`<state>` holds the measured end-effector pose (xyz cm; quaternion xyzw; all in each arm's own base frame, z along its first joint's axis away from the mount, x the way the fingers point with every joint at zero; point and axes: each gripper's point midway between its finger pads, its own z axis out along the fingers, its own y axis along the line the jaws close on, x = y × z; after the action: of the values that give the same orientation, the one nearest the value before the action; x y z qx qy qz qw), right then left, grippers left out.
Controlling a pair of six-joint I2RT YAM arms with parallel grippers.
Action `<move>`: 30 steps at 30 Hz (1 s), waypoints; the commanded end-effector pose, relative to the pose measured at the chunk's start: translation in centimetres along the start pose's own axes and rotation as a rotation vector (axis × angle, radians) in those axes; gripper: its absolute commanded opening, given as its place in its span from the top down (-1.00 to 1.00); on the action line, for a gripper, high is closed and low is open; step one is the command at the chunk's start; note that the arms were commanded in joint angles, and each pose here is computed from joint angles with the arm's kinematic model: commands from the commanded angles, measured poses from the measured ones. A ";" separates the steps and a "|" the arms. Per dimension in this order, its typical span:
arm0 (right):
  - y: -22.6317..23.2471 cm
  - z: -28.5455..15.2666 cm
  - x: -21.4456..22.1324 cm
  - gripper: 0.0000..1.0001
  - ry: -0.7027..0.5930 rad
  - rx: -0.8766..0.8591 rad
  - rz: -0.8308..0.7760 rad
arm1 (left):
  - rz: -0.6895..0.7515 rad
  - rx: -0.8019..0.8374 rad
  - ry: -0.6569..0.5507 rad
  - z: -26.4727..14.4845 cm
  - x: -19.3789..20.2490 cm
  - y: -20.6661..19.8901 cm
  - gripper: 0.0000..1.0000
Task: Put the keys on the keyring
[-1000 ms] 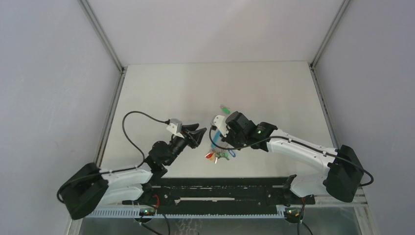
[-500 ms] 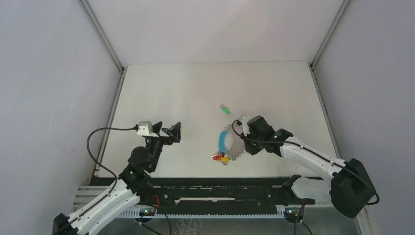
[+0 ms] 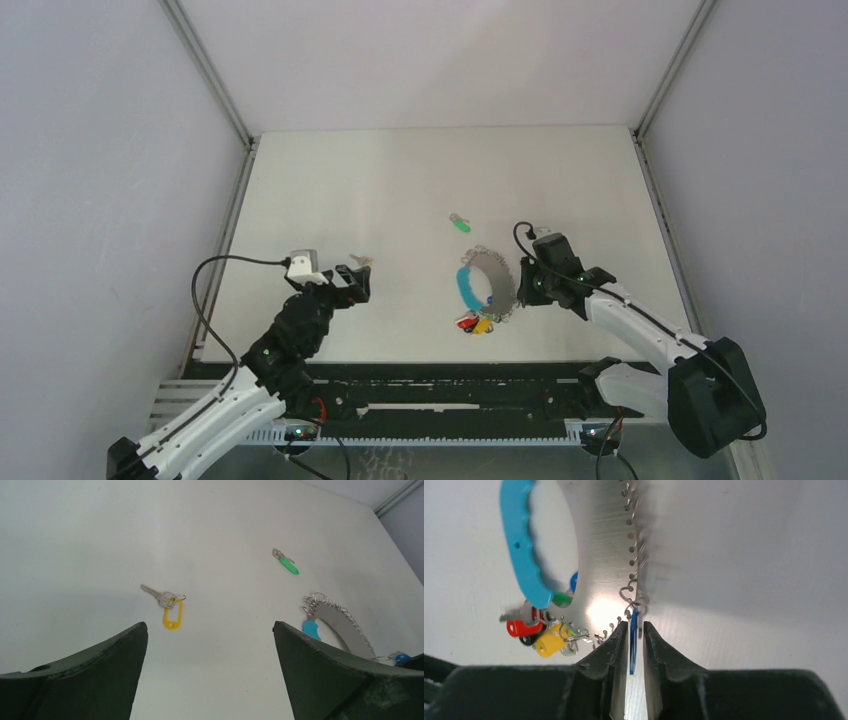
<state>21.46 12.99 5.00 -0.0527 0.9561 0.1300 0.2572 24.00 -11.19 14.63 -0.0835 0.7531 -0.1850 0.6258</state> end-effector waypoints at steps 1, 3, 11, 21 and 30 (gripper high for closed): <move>-0.7 0.8 -1.7 0.47 -0.083 -0.006 0.144 | -0.095 -0.002 -0.035 -0.8 -4.3 -1.6 -0.99; -1.2 0.8 -1.5 0.21 -0.089 -0.005 0.166 | -0.097 -0.004 -0.023 -1.4 -5.4 -1.9 -0.99; -1.8 -3.1 -3.4 -0.86 -0.269 -0.016 0.201 | -0.049 -0.027 0.023 -4.7 -9.0 -1.6 -0.99; -2.4 -13.3 -6.6 -1.00 -0.649 -0.028 0.250 | -0.042 0.012 -0.145 -8.9 -15.2 -0.9 -0.99; -2.3 -20.5 -6.5 -1.00 -0.909 -0.076 0.167 | 0.087 -0.005 -0.244 -10.8 -18.4 0.3 -0.99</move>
<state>18.34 6.41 23.86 0.0806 0.7442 0.2204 0.6254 17.77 -4.27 30.19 -0.0931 0.6987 -0.1820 0.6856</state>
